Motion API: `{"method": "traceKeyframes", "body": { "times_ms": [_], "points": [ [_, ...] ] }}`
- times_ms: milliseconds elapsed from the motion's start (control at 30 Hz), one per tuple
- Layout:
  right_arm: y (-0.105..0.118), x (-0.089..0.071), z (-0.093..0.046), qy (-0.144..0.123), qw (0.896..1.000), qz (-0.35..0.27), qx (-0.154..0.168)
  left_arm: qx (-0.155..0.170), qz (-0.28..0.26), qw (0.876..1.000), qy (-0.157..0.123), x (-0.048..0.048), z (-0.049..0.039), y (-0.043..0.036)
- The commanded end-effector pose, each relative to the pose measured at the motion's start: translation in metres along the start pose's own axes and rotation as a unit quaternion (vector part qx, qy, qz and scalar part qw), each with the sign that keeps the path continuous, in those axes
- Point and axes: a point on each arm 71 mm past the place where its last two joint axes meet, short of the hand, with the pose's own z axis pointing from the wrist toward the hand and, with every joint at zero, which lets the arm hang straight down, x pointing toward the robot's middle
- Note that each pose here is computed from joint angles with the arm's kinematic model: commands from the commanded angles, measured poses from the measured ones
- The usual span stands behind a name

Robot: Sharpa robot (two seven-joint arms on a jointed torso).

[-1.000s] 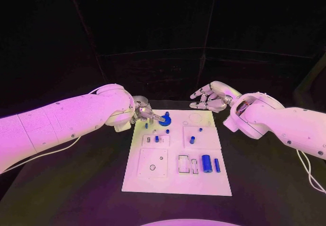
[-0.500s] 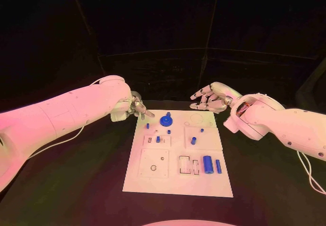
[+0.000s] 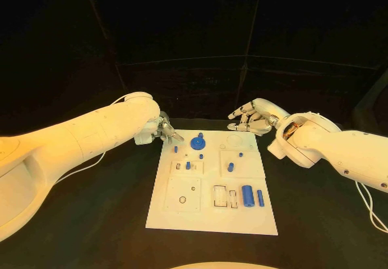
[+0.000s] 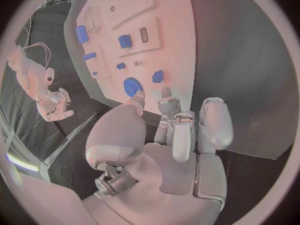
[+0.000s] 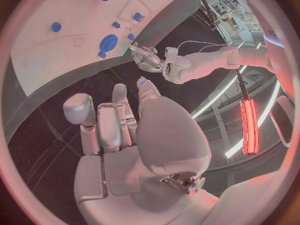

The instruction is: Assemble the parts on the task board

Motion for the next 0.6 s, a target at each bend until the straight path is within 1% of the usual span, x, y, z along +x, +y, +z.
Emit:
{"method": "traceKeyframes", "body": {
  "times_ms": [33,233,600],
  "points": [
    [0.0020,-0.0002,0.0008,0.001,1.000,0.001,-0.006,0.018,0.013,1.000,0.011,0.0023,0.0025,-0.0018],
    [0.0027,0.0006,0.0016,0.002,1.000,0.002,-0.007,0.029,0.010,0.999,0.012,0.0053,0.0070,-0.0020],
    [0.0028,0.0011,0.0023,0.003,1.000,0.002,-0.007,0.041,0.015,0.999,0.021,0.0086,0.0071,-0.0048]
  ]
}}
